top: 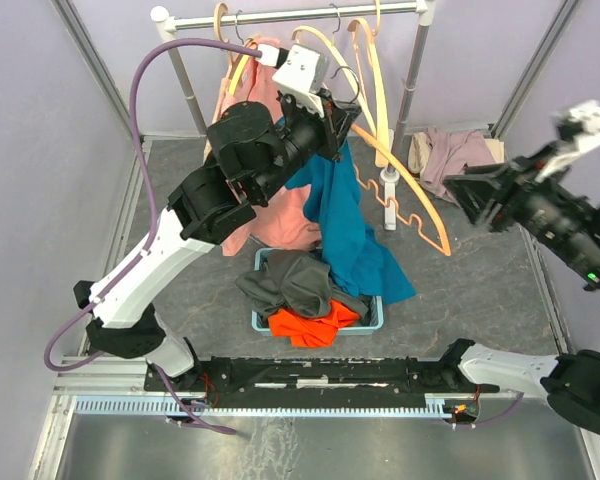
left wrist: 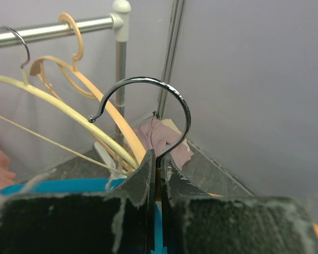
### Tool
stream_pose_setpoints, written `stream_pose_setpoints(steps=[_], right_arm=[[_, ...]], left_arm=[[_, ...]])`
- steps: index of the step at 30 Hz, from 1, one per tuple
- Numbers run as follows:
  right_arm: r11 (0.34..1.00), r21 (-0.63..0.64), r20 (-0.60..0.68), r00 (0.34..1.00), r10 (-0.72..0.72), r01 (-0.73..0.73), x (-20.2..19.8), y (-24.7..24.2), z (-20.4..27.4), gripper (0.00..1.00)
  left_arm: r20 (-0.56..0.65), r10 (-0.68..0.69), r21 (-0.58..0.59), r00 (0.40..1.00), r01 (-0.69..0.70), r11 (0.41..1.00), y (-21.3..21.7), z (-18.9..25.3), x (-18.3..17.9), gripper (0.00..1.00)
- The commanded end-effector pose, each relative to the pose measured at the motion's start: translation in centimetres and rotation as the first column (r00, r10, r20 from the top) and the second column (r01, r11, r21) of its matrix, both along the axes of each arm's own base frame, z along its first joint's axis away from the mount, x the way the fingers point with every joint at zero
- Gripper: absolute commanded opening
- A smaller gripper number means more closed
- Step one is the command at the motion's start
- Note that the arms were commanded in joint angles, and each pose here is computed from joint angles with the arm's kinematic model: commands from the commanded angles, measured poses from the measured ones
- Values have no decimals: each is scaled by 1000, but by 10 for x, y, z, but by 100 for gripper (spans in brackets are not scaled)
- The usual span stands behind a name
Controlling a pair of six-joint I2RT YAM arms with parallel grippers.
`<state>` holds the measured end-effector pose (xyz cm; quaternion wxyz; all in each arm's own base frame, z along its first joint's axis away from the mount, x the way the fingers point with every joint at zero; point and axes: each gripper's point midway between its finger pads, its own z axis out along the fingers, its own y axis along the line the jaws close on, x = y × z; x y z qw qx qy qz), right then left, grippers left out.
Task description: Remove the t-shirt from the hanger
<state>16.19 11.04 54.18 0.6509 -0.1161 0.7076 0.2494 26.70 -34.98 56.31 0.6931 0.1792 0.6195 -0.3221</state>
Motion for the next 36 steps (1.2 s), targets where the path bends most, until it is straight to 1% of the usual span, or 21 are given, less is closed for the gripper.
stream_pose_setpoints(steps=[1, 6, 11, 16, 24, 29, 32, 36], right_arm=[[993, -25, -32, 993, 111, -112, 4, 31, -6, 51], [988, -39, -53, 988, 146, -148, 9, 45, -10, 51], [988, -71, -83, 988, 130, -136, 18, 49, -18, 52], [985, -120, -133, 985, 107, -123, 27, 53, -34, 54], [984, -135, -191, 978, 85, -112, 36, 60, -53, 54], [984, -140, -220, 972, 76, -109, 38, 63, -61, 51], [984, -143, -226, 971, 76, -110, 39, 64, -65, 47], [983, -146, -228, 971, 74, -110, 39, 64, -66, 37]], left_arm=[[-39, -35, -47, 999, 33, 998, -10, 1, -6, 3], [-70, -12, -10, 997, 12, 1000, -16, -14, -4, 3], [-85, 7, 21, 996, -5, 1000, -24, -24, -6, 3], [-71, 31, 44, 997, -28, 999, -31, -22, -11, 3], [-54, 60, 55, 997, -57, 997, -31, -18, -12, 3], [-48, 64, 52, 997, -62, 997, -30, -15, -13, 3], [-45, 63, 50, 997, -60, 997, -31, -14, -14, 3], [-47, 60, 53, 997, -58, 997, -33, -16, -16, 3]])
